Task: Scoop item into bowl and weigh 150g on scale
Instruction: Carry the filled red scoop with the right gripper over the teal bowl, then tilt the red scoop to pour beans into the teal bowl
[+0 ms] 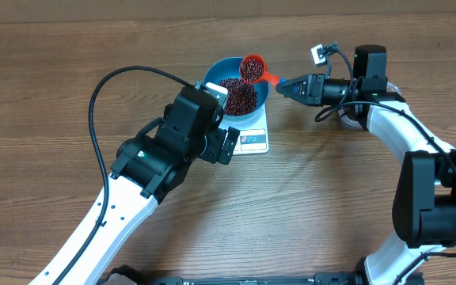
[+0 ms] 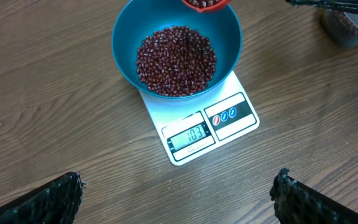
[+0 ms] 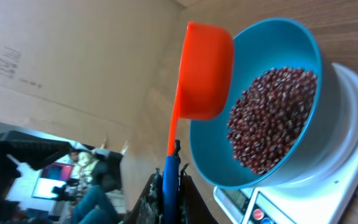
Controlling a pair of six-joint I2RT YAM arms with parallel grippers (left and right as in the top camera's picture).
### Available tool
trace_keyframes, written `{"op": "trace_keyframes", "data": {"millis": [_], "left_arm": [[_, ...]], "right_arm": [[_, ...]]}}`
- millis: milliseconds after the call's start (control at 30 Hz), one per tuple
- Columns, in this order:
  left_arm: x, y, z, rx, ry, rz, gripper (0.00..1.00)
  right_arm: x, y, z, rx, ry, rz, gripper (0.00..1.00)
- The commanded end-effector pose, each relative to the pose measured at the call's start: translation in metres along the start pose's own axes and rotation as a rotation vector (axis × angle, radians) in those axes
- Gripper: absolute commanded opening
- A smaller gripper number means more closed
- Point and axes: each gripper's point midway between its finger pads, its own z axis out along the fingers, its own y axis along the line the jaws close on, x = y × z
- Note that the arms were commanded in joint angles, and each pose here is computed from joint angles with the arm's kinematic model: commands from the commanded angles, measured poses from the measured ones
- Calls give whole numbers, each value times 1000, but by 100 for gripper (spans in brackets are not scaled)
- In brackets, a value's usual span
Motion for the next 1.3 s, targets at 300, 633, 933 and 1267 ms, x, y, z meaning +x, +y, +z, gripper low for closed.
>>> {"op": "trace_keyframes", "data": {"millis": [300,633,933,1267], "left_arm": [[-8,3,-7,-7,-27,-2,100],[-8,3,-7,-7,-27,-2,99],[-8,3,-7,-7,-27,-2,99],[-8,3,-7,-7,-27,-2,100]], "right_arm": [[-8,-1,7,63,-18,-140,4],[-22,10,-8,193,-63,-275,4],[-14,26,-10,216,-28,-402,4],[-4,22,6,277,42,-618,4]]}}
